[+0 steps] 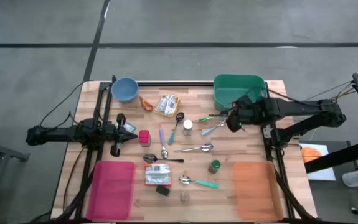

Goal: Pick & Place Food Item
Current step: Put the red noodle pack into the green bin

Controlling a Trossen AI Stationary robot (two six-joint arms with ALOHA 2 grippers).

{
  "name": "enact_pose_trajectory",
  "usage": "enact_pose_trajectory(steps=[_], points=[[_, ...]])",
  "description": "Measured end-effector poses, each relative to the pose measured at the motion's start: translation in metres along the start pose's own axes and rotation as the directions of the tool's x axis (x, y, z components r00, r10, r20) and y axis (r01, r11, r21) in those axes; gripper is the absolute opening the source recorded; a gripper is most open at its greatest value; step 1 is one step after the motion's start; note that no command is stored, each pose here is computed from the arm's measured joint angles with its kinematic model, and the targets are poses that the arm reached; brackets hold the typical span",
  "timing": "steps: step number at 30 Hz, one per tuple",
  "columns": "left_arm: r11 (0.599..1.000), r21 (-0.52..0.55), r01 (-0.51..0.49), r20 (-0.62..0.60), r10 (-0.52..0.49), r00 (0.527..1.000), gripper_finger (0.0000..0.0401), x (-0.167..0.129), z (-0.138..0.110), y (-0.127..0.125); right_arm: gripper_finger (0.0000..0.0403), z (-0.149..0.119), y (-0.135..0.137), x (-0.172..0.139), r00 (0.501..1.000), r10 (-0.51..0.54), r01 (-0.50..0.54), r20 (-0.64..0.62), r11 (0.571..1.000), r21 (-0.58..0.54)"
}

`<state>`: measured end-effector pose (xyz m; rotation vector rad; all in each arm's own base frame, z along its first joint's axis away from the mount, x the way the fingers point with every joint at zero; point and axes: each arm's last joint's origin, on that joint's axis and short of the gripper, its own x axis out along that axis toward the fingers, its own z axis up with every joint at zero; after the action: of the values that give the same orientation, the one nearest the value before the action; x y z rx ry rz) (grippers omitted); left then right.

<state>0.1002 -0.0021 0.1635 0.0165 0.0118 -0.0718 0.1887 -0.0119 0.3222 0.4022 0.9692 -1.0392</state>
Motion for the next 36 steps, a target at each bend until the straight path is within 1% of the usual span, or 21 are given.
enact_pose_trajectory(steps=[6, 11, 18, 24, 30, 36], points=[[1.0, 0.0, 0.0, 0.0, 0.0, 1.0, 0.0, 0.0, 0.0, 0.0, 0.0013, 0.027, -0.016, -0.005, 0.997, -0.048, 0.047, 0.062, 0.999, 0.016], [1.0, 0.0, 0.0, 0.0, 0.0, 1.0, 0.0, 0.0, 0.0, 0.0, 0.0013, 0.044, -0.03, -0.006, 0.994, -0.079, 0.078, 0.076, 0.997, 0.023], [1.0, 0.0, 0.0, 0.0, 0.0, 1.0, 0.0, 0.0, 0.0, 0.0, 0.0013, 0.067, -0.046, 0.0, 0.988, -0.104, 0.101, 0.117, 0.994, 0.039], [1.0, 0.0, 0.0, 0.0, 0.0, 1.0, 0.0, 0.0, 0.0, 0.0, 0.0013, 0.083, -0.063, 0.015, 0.991, -0.091, 0.085, 0.099, 0.994, 0.061], [1.0, 0.0, 0.0, 0.0, 0.0, 1.0, 0.0, 0.0, 0.0, 0.0, 0.0013, 0.092, -0.083, 0.037, 0.986, -0.133, 0.121, 0.099, 0.985, 0.124], [1.0, 0.0, 0.0, 0.0, 0.0, 1.0, 0.0, 0.0, 0.0, 0.0, 0.0013, 0.094, -0.096, 0.059, 0.994, -0.082, 0.071, 0.076, 0.987, 0.143]])
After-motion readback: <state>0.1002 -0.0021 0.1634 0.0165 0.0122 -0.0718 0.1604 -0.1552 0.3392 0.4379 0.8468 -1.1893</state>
